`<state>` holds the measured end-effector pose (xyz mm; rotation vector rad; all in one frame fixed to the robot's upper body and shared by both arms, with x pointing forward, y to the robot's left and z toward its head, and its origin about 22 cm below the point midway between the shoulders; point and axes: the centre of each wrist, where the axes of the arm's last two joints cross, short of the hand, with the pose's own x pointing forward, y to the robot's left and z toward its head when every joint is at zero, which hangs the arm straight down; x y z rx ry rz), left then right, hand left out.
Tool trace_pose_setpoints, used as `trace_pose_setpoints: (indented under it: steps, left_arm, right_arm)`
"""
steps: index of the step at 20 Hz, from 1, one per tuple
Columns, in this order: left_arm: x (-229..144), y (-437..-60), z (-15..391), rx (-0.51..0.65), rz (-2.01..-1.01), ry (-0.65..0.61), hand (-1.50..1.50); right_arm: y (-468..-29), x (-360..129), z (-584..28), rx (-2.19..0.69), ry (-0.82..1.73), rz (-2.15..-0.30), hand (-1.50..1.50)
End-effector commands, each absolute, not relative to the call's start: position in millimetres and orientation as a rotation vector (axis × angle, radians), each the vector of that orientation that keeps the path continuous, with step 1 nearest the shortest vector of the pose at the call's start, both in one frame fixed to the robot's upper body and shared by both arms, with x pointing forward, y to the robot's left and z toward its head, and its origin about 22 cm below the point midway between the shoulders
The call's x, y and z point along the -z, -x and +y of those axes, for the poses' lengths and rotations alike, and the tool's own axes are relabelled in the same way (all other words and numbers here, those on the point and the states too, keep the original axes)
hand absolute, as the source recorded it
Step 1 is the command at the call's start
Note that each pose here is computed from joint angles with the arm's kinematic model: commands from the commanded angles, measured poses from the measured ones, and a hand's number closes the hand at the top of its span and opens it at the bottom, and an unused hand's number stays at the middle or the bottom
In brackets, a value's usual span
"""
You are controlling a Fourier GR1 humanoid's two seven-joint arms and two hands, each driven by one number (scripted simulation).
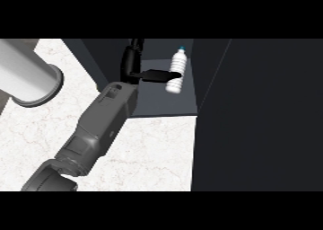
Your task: Pick up the bottled water, place it into the cabinet and close the cabinet
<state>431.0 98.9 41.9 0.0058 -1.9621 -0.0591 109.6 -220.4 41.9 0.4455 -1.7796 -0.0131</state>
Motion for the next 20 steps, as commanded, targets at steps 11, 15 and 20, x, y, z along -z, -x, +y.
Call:
trace_pose_setpoints:
  steps: [11, 15, 20]
  left_arm:
    - [-13, -406, 131, -0.036, -1.944, 0.184, -1.5]
    - [-19, -388, 108, -0.081, -1.916, 0.283, -1.5]
    - [-12, -360, 111, -0.084, -1.913, 0.32, -1.5]
  right_arm:
    - [-96, -56, -214, 0.053, -0.395, -1.78, -1.5]
    - [-92, -40, -213, 0.063, -0.407, -1.742, -1.5]
    - [-88, -47, -209, 0.069, -0.402, -1.763, -1.5]
